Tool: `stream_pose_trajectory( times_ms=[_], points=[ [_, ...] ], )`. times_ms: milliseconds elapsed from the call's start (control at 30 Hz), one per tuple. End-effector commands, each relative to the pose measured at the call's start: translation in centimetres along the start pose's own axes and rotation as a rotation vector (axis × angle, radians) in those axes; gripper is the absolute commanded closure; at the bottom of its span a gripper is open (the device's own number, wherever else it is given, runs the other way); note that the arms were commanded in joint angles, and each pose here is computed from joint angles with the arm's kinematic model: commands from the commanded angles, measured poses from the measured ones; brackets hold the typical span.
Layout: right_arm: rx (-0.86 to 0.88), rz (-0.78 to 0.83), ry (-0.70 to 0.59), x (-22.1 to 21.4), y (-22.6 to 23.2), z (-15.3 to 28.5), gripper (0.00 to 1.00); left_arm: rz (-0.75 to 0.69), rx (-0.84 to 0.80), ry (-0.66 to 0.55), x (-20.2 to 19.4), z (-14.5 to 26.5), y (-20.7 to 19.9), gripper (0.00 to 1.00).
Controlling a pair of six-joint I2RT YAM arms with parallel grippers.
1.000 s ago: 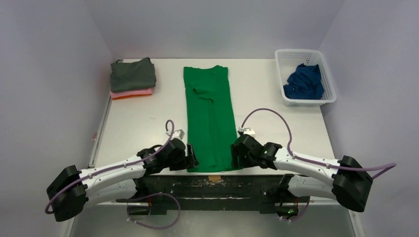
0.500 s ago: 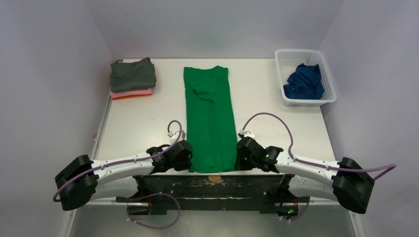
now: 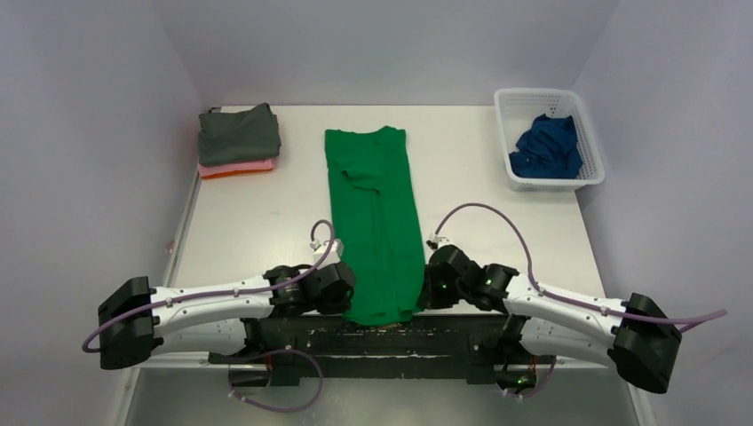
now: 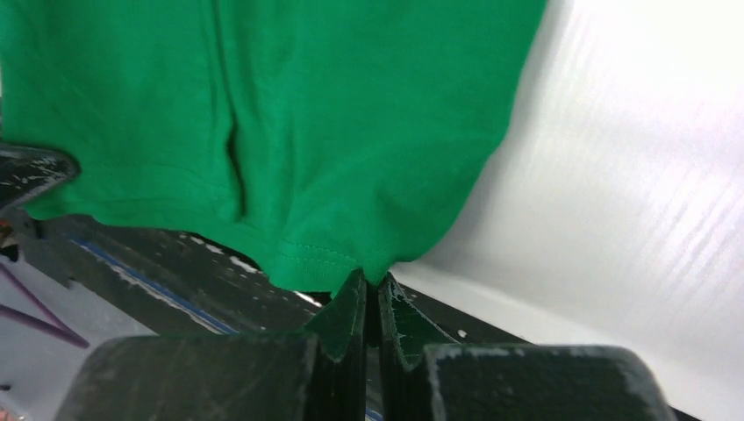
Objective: Fold and stack the t-shirts
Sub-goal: Fold the folded rectangular tshirt in 1/3 of the way
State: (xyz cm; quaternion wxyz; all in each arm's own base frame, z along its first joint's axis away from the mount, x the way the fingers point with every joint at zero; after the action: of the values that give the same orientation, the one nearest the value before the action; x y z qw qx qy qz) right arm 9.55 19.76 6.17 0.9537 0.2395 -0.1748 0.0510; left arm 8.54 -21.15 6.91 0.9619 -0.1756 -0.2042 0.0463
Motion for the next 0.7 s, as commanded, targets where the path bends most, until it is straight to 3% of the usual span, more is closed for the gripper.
stream_pose_trajectory(
  times_ms=[0, 167, 400, 667],
  points=[
    [0.059, -0.007, -0.079, 3.0, 3.2, 1.2, 1.00, 0.010, -0.061, -0.112, 3.0, 1.9, -2.9, 1.00],
    [0.044, 0.028, -0.168, 6.6, 5.5, 1.7, 1.00, 0.059, -0.058, -0.167, 6.8, 1.9, -3.1, 1.00],
    [-0.027, -0.003, -0.253, 13.0, 5.5, 1.4, 1.00, 0.083, -0.069, -0.274, 13.6, 1.7, -3.9, 1.00],
    [-0.099, -0.022, -0.355, 21.8, 3.7, 0.4, 1.00, 0.156, -0.059, -0.231, 21.9, -1.8, -3.5, 1.00]
  ],
)
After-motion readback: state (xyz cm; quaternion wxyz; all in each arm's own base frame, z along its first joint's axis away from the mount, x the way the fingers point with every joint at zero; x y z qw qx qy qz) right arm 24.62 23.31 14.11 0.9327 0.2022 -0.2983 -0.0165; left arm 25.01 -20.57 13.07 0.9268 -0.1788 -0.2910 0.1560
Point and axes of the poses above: each gripper's point midway between its finger pads, its own z axis back along the fingers, its own y axis along the line the jaws close on, x = y × z, the point moved 3 cm from there along z, back along the fingers
